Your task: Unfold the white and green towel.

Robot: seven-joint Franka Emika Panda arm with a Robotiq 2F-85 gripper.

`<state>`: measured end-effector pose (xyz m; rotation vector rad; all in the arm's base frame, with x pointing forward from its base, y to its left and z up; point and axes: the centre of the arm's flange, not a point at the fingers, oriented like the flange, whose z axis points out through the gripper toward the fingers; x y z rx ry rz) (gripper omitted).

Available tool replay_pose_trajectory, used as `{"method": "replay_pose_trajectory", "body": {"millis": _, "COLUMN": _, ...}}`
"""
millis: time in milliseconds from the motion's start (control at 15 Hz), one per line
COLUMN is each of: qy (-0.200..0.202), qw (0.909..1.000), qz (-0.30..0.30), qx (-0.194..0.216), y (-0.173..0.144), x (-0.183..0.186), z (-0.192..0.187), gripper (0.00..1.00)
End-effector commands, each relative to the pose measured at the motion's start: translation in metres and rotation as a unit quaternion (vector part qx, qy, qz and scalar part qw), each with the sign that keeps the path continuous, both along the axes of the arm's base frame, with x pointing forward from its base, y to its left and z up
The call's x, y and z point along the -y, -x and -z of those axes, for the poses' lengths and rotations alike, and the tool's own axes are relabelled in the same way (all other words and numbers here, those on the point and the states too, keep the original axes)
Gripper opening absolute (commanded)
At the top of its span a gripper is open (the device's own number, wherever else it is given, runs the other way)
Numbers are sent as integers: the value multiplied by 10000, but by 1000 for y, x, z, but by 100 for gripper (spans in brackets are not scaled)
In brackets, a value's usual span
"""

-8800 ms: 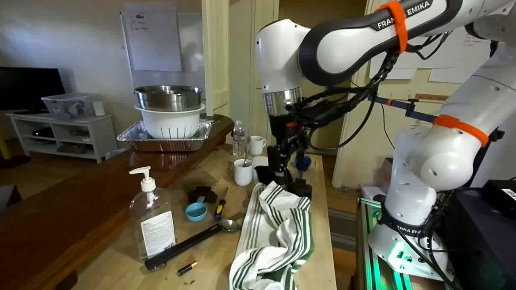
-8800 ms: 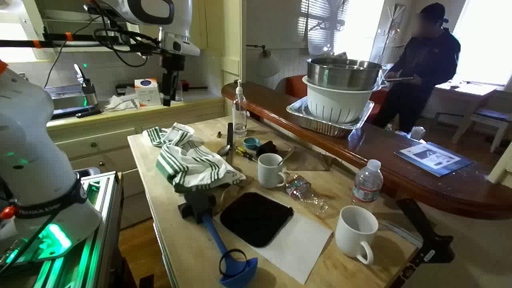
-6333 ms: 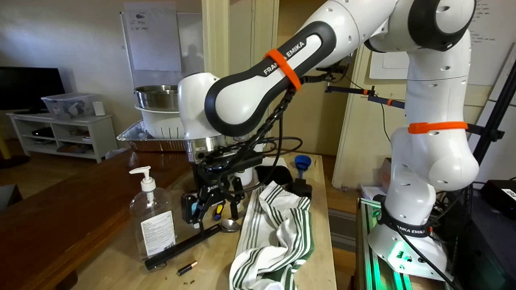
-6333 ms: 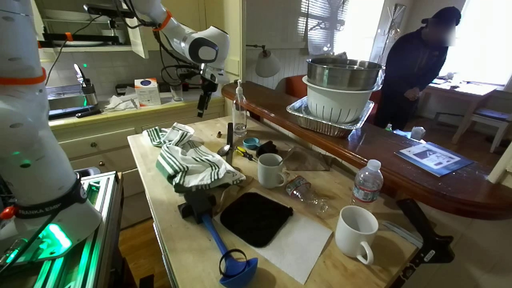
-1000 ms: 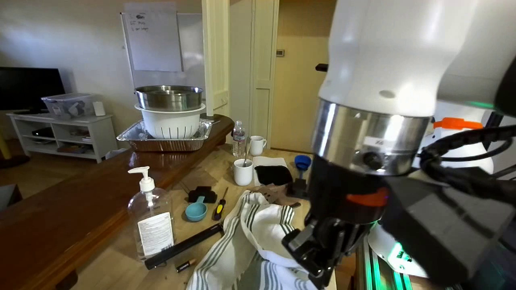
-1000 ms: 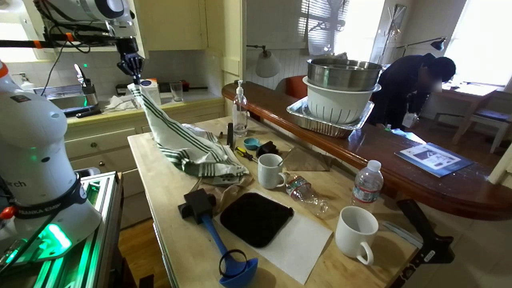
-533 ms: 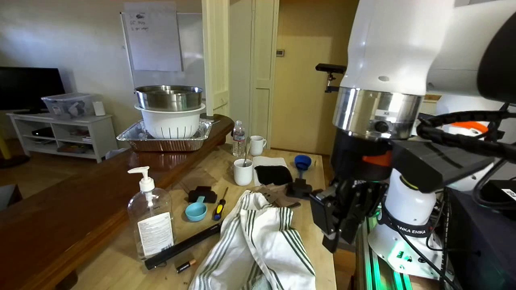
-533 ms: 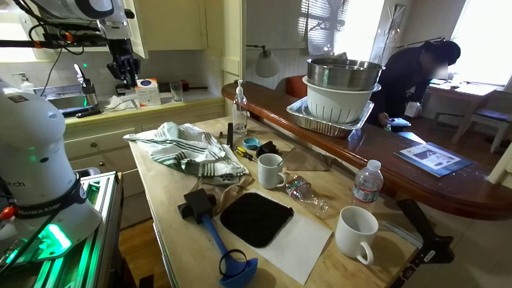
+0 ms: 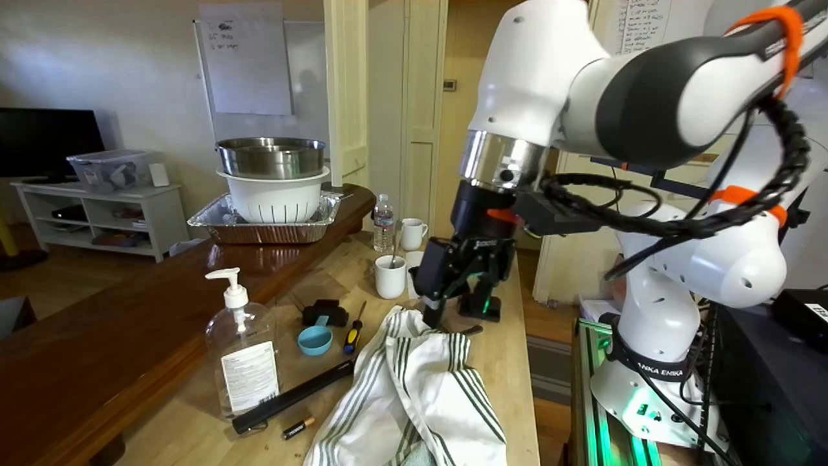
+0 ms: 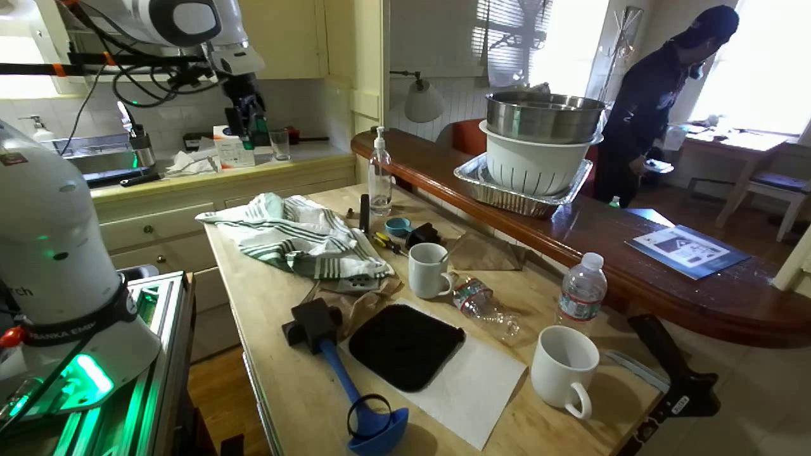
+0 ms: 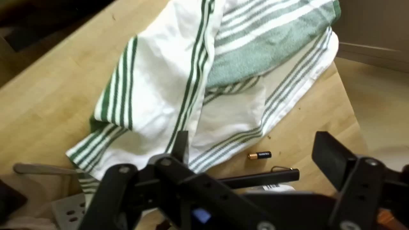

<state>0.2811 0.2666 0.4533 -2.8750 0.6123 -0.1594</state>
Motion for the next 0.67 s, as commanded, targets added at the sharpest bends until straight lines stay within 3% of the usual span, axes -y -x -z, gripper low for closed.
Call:
{"method": "replay_pose_trajectory", "body": {"millis": 0, "qy": -452, "qw": 9969, "qz": -633, "qx": 151, "y": -71, "x": 30, "z": 59, "gripper": 100}}
{"method": "replay_pose_trajectory", "body": {"millis": 400, "qy": -887, "qw": 9809, "qz": -1725, "qx": 150, "y": -155, "x": 14, "z": 142, "gripper": 100}}
{"method": "replay_pose_trajectory", "body": {"millis": 467, "qy": -641, "qw": 9891, "qz": -1298, "qx": 251, "y": -109, "x": 31, "z": 113, "gripper": 100}}
{"method": "replay_pose_trajectory", "body": {"millis": 600, "qy": -672, "qw": 9851, "qz": -1561, "qx": 255, "y": -122, "x": 11, "z": 120, "gripper": 100}}
